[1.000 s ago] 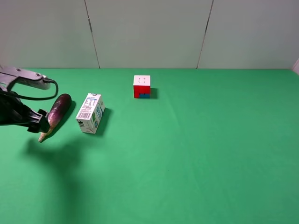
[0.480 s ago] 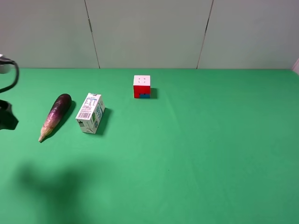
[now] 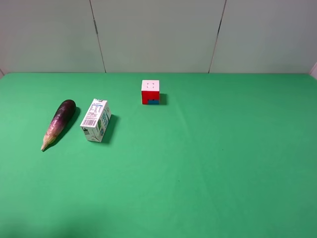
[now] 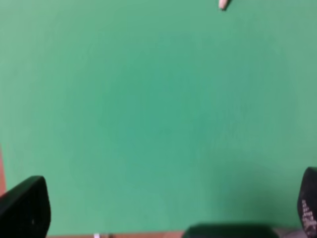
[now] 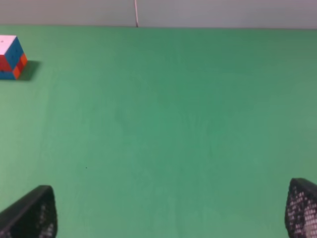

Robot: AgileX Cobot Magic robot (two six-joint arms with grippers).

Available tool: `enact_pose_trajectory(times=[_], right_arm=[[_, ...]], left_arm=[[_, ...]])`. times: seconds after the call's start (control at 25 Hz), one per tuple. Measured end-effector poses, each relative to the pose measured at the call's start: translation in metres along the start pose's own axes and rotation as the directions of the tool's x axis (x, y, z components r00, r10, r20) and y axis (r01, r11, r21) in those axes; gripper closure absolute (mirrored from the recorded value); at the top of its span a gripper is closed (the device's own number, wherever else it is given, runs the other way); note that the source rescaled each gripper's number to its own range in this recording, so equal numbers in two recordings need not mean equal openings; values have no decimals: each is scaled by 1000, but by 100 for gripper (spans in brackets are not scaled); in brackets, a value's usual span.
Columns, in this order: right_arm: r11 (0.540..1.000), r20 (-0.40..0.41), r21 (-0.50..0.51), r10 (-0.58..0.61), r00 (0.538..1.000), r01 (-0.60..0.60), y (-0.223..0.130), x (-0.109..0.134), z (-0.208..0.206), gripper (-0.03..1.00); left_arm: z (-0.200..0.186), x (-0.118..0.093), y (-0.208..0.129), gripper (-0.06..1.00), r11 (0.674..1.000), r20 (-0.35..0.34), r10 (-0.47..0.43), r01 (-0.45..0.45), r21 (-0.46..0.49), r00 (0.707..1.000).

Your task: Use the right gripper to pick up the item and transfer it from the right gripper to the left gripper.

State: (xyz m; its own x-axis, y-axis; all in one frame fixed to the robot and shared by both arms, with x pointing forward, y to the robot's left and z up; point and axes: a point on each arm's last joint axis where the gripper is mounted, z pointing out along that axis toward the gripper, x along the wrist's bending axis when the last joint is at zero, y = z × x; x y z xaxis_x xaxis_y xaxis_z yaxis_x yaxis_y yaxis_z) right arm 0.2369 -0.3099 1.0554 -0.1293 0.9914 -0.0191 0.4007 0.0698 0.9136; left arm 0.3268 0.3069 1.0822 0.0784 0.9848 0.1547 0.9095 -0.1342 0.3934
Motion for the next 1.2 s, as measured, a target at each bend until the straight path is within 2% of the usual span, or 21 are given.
enact_pose_trajectory(times=[0.16,0.4,0.8,1.2], right_arm=[[1000,0,0,0,1000,0,0,0,0,-3],[1000,0,0,0,1000,0,0,0,0,-3],[1000,0,0,0,1000,0,0,0,0,-3],[1000,0,0,0,1000,0,0,0,0,-3]], left_arm=[[-20,0,-19,-6,991,20,-24,26,-133,1000],[-40,-2,-47,-6,953,55,-44,58,-296,998],[-43,-3,-56,-6,939,58,-48,65,-339,997],[-14,-10,-102,-6,908,75,-89,112,-404,993]])
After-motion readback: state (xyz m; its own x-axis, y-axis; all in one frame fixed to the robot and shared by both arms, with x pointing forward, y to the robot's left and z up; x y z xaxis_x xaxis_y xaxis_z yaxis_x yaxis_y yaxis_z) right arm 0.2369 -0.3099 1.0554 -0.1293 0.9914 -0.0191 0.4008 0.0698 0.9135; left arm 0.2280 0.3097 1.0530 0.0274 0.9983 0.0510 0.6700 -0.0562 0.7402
